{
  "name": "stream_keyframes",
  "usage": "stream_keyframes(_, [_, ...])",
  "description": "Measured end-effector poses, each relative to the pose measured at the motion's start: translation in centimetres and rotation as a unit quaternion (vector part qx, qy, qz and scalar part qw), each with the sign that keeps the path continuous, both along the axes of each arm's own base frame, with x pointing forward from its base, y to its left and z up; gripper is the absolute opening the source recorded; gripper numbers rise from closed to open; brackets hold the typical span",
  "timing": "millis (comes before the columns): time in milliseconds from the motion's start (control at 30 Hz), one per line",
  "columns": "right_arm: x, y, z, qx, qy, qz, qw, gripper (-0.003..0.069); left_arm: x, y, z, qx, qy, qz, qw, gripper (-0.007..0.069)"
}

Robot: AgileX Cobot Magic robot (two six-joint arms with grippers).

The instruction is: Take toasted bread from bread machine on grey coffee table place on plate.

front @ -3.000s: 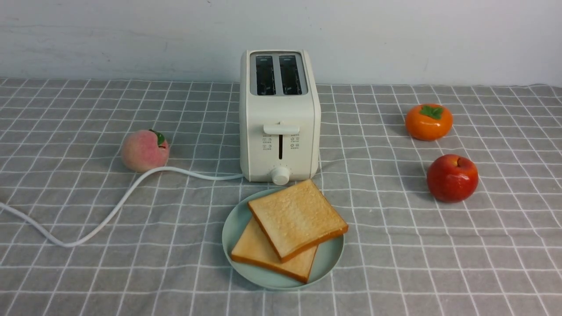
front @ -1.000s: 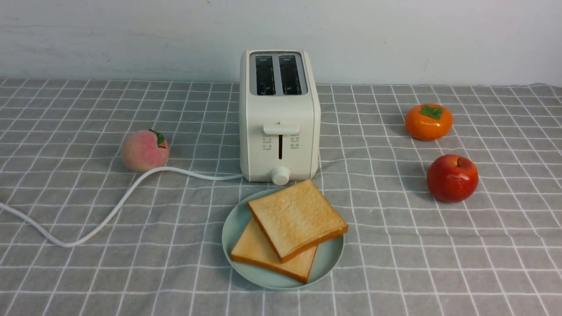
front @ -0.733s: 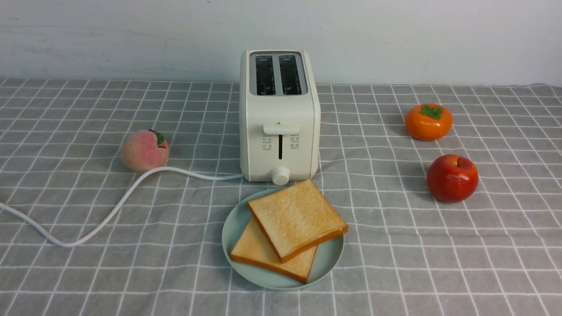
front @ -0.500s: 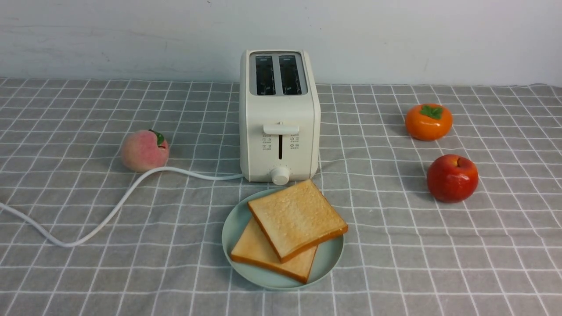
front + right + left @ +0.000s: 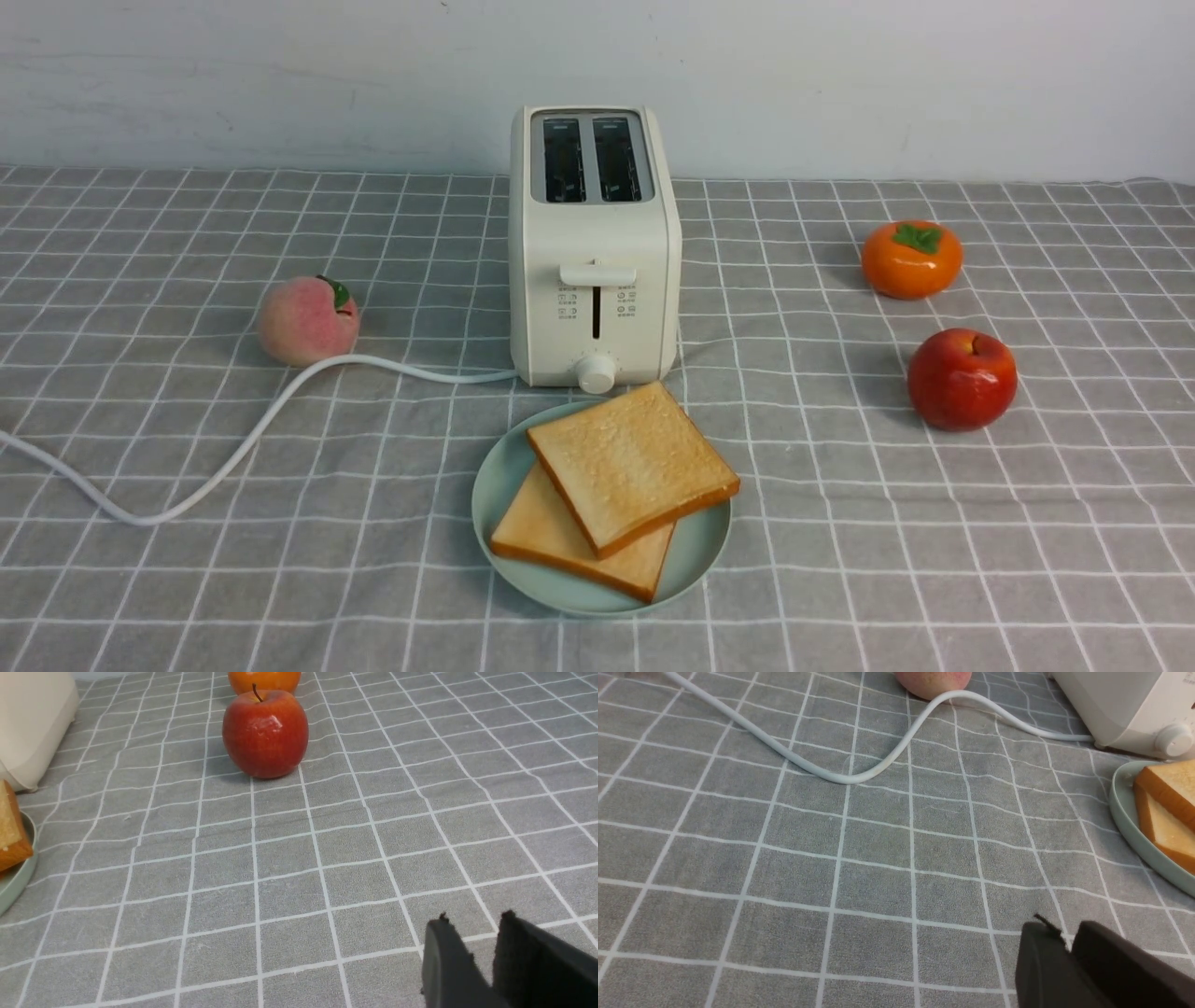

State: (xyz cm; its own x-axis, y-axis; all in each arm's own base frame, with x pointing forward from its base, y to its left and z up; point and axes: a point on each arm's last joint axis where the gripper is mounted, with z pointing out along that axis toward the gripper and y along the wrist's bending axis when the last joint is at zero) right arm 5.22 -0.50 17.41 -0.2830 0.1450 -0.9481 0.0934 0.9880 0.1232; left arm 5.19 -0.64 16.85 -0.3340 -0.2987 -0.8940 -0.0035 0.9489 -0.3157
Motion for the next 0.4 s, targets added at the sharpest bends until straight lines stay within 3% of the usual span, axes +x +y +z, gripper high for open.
stream_keyframes(400, [0.0, 0.0, 0.0, -0.001, 0.0, 0.0, 1.0, 0.019, 0.0, 0.0, 0.0, 0.0, 0.0, 0.0, 1.0, 0.0097])
